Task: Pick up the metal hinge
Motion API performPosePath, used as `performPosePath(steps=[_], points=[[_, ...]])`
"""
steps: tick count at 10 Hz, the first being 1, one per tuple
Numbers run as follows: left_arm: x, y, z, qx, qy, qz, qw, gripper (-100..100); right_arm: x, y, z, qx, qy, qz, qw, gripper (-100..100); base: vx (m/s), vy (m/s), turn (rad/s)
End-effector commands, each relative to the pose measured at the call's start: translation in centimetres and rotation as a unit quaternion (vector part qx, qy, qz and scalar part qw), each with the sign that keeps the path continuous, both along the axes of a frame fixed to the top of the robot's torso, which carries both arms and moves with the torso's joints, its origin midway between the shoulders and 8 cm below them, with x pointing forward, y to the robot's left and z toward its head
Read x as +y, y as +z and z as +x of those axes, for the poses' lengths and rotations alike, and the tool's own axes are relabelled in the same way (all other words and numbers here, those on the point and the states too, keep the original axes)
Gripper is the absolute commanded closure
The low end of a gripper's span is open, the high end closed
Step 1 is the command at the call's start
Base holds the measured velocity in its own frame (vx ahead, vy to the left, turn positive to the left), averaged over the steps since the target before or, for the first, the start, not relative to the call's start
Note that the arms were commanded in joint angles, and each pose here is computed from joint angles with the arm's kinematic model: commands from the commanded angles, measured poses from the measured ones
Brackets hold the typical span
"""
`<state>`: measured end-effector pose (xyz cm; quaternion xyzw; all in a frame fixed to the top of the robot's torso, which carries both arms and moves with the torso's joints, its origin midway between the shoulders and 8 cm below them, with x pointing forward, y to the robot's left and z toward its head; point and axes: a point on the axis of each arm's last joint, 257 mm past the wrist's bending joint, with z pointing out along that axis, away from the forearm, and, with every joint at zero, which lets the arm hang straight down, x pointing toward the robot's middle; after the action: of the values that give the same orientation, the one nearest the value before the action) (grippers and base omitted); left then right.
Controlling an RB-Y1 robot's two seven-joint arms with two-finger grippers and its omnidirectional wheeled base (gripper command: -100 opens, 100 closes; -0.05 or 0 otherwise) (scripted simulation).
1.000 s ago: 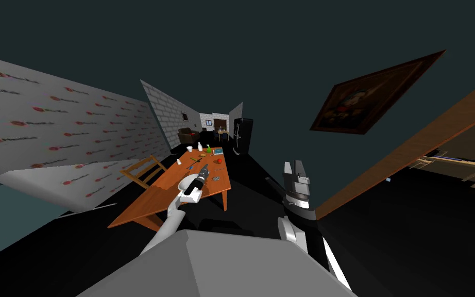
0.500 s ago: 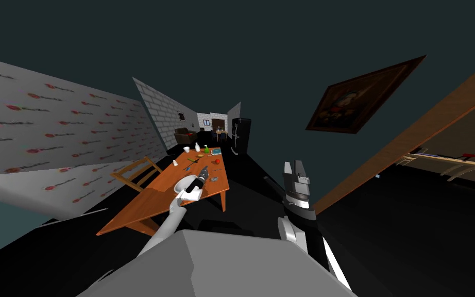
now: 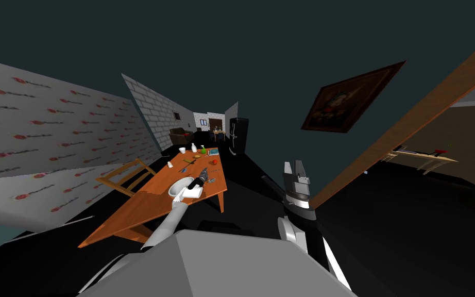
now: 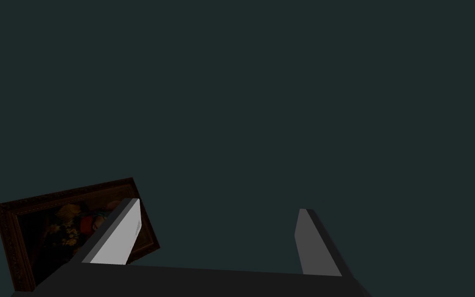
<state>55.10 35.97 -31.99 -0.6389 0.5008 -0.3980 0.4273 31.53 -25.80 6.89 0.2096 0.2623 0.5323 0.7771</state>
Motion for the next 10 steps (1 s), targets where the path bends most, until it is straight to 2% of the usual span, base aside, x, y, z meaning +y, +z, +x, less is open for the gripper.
performPosePath(steps=[1, 2, 3, 4, 5, 7, 10], points=[[0.5, -1.3, 0.4, 0.024, 0.009, -0.011, 0.9996, -100, 0.0, 0.0, 0.0, 0.000, 0.000, 0.000, 1.0000, 0, 0.015, -0.012, -0.139], [0.7, -2.3, 0.0, 0.035, 0.012, -0.012, 0.9992, -100, 0.0, 0.0, 0.0, 0.000, 0.000, 0.000, 1.0000, 0, 0.019, -0.008, -0.067], [1.2, -2.8, 0.5, 0.052, 0.019, -0.022, 0.9982, -100, 0.0, 0.0, 0.0, 0.000, 0.000, 0.000, 1.0000, 0, 0.028, -0.011, -0.105], [1.5, -4.2, -0.1, 0.067, 0.023, -0.023, 0.9972, -100, 0.0, 0.0, 0.0, 0.000, 0.000, 0.000, 1.0000, 0, 0.027, -0.008, -0.053], [2.0, -4.5, 0.3, 0.082, 0.031, -0.033, 0.9956, -100, 0.0, 0.0, 0.0, 0.000, 0.000, 0.000, 1.0000, 0, 0.034, -0.010, -0.106], [2.3, -6.0, -0.4, 0.098, 0.035, -0.034, 0.9939, -100, 0.0, 0.0, 0.0, 0.000, 0.000, 0.000, 1.0000, 0, 0.019, -0.004, -0.024], [3.6, -8.1, -0.7, 0.146, 0.056, -0.054, 0.9862, -100, 0.0, 0.0, 0.0, 0.000, 0.000, 0.000, 1.0000, 0, 0.026, -0.007, -0.082]])
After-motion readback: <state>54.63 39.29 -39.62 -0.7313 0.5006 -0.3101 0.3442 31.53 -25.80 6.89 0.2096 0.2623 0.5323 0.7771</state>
